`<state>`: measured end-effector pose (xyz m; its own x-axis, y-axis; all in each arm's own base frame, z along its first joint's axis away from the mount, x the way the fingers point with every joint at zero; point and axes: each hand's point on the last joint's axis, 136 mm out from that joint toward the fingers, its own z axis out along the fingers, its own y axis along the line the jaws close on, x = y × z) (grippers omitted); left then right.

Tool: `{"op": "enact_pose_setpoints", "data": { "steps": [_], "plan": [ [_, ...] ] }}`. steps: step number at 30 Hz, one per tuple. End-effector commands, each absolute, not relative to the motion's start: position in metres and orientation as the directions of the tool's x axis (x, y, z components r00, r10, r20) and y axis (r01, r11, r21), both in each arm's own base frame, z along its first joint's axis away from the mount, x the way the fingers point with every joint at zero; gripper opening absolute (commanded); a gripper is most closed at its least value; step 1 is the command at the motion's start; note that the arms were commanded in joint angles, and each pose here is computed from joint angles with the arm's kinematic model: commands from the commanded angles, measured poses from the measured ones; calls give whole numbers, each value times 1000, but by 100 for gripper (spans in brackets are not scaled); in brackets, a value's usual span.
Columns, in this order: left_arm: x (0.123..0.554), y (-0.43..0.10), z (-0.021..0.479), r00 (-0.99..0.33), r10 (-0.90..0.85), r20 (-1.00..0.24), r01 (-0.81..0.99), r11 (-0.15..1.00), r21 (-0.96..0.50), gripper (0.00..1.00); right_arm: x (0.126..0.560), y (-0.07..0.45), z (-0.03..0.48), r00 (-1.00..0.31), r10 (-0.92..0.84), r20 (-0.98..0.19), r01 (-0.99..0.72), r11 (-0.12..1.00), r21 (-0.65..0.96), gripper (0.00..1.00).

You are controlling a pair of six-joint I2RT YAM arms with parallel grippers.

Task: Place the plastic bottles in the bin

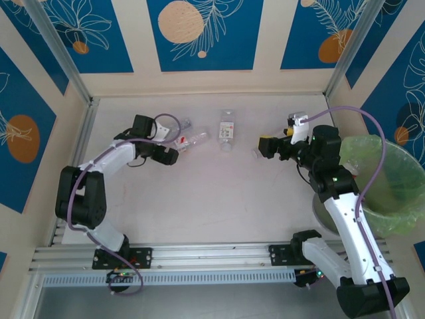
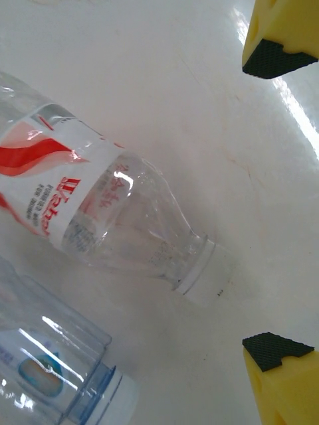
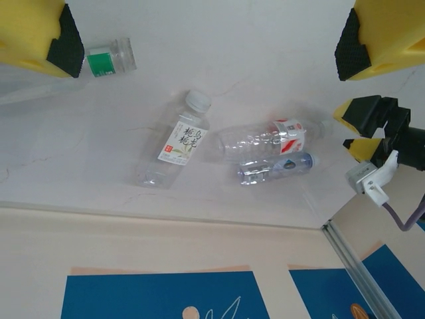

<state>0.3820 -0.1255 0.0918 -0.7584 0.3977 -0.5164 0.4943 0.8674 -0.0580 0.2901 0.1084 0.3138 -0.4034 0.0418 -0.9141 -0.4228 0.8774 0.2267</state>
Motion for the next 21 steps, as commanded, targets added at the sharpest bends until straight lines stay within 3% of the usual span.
{"op": "enact_pose_setpoints", "data": {
  "steps": [1,14,21],
  "plan": [
    [379,-120,78,-717,520,-464,591,806,-11,100,294,109,326,-334,28,-942,-437,881,181,99],
    [399,-121,62,-658,608,-444,659,751,52,82,295,99,322,-327,2,-945,-396,908,139,99],
    [419,-110,50,-652,627,-426,636,758,143,81,291,96,330,-316,-9,-949,-391,913,122,100]
  ]
}}
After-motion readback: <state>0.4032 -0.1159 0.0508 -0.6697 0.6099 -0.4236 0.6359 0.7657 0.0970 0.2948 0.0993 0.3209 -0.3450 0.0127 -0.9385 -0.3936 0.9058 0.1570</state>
